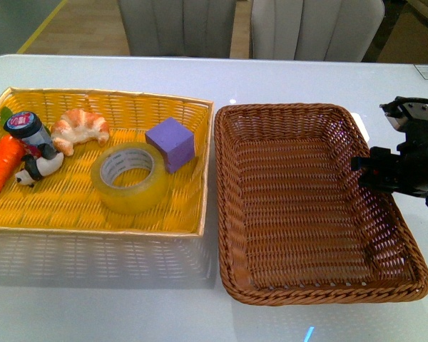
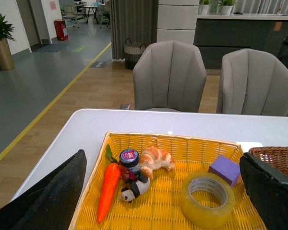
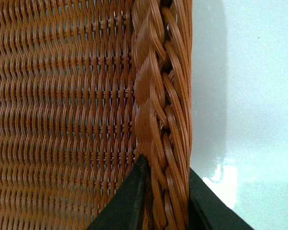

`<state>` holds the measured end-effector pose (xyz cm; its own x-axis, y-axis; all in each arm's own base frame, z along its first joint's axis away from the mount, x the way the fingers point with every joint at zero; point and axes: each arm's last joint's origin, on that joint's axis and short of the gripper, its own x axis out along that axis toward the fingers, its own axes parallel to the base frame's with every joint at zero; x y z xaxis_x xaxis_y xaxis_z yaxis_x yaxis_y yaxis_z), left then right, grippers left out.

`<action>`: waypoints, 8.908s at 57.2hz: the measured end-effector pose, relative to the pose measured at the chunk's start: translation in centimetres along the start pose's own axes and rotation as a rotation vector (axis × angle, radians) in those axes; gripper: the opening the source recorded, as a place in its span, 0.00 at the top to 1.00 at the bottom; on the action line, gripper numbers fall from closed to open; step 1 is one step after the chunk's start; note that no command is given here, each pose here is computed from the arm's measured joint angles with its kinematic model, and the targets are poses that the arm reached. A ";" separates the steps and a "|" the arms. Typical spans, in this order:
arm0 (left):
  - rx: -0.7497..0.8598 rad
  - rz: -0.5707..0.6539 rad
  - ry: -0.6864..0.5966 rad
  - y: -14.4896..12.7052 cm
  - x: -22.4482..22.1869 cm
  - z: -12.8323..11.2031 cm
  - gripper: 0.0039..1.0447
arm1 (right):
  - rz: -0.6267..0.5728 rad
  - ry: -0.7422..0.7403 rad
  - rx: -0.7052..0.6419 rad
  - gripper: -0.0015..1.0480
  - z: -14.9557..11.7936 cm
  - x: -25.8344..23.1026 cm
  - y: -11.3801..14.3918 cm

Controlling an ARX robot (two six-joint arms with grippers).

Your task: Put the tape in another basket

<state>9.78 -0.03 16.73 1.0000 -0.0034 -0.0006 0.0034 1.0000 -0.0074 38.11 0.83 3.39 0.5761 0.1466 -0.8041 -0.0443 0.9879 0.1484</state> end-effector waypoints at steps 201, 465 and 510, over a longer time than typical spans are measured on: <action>0.000 0.000 0.000 0.0 0.0 0.0 0.08 | -0.117 -0.969 -0.123 0.71 -15.3 -27.5 2.5; 0.061 -0.477 0.887 -29.2 27.8 -9.8 0.85 | -0.116 -0.969 -0.123 0.09 -15.3 -27.5 2.5; 0.026 -0.485 0.845 -27.2 25.0 -8.7 0.07 | -0.116 -0.969 -0.123 0.09 -15.3 -27.5 2.5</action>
<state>34.72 -27.35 8.24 0.5601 -0.4090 -0.7204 0.4247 0.8884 -0.1741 9.66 -0.02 17.09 0.9998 -0.0019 0.0185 0.0020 1.0000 -0.0071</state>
